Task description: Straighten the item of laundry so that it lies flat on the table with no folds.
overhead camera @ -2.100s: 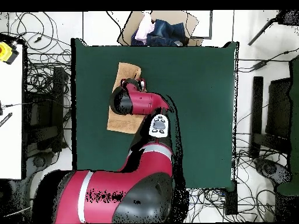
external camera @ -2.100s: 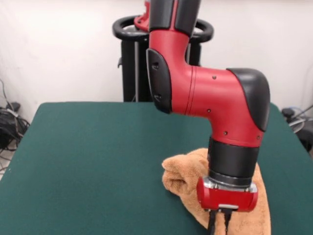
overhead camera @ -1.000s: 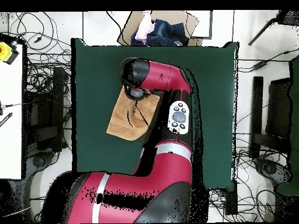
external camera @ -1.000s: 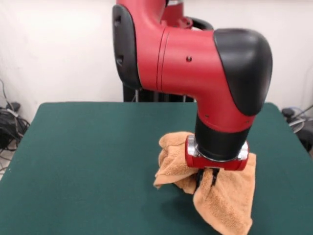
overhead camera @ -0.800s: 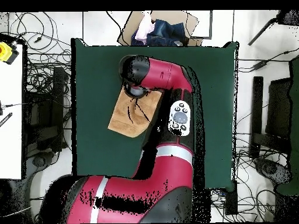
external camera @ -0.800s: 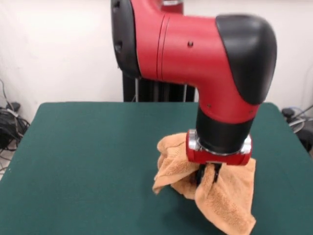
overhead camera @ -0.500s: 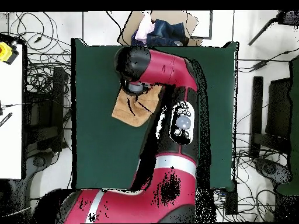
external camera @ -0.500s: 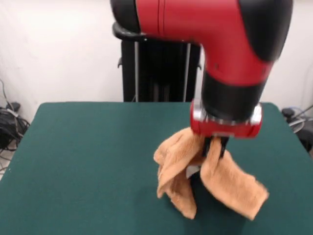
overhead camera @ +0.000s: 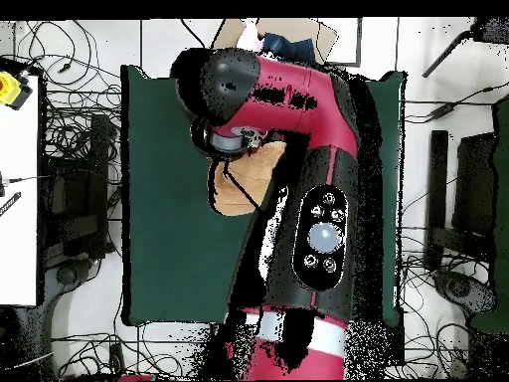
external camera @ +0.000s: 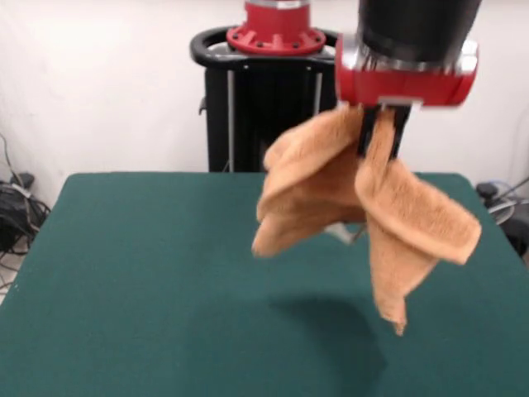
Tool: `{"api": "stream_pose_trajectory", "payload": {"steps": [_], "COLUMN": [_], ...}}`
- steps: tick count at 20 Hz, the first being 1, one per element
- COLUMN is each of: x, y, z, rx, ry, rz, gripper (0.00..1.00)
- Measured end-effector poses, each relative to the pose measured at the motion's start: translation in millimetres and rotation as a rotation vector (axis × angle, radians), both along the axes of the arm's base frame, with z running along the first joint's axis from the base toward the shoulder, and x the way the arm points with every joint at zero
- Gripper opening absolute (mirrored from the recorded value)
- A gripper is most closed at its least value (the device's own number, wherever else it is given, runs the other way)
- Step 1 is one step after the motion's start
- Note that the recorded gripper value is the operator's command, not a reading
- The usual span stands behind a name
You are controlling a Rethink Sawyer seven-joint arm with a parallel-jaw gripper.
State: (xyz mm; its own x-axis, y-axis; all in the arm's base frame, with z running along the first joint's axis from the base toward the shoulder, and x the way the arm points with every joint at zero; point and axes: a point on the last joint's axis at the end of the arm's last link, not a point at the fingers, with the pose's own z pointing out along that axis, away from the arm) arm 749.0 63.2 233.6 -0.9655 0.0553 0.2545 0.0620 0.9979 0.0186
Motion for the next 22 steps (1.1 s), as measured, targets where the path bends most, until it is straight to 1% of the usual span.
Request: {"api": "stream_pose_trajectory", "payload": {"steps": [1, 2, 4, 6, 9, 12, 13, 17, 18, 22], "x": [0.3, 0.7, 0.2, -2.3, -4.4, -8.1, -11.3, -12.9, -12.6, -4.5], "y": [1, 3, 5, 8, 10, 14, 16, 15, 14, -7], "z": [9, 26, 36, 58, 78, 105, 123, 138, 139, 133], "rx": [0.000, -0.001, -0.003, -0.012, -0.017, -0.022, -0.021, -0.011, -0.008, 0.027], "ry": [-0.002, -0.007, -0.009, -0.008, -0.003, 0.008, 0.011, 0.003, 0.001, -0.008], "rz": [0.001, 0.004, 0.006, 0.009, 0.011, 0.013, 0.015, 0.009, 0.006, -0.035], "gripper": [0.00, 0.00, 0.00, 0.00, 0.00, 0.00, 0.00, 0.00, 0.00, 0.00]}}
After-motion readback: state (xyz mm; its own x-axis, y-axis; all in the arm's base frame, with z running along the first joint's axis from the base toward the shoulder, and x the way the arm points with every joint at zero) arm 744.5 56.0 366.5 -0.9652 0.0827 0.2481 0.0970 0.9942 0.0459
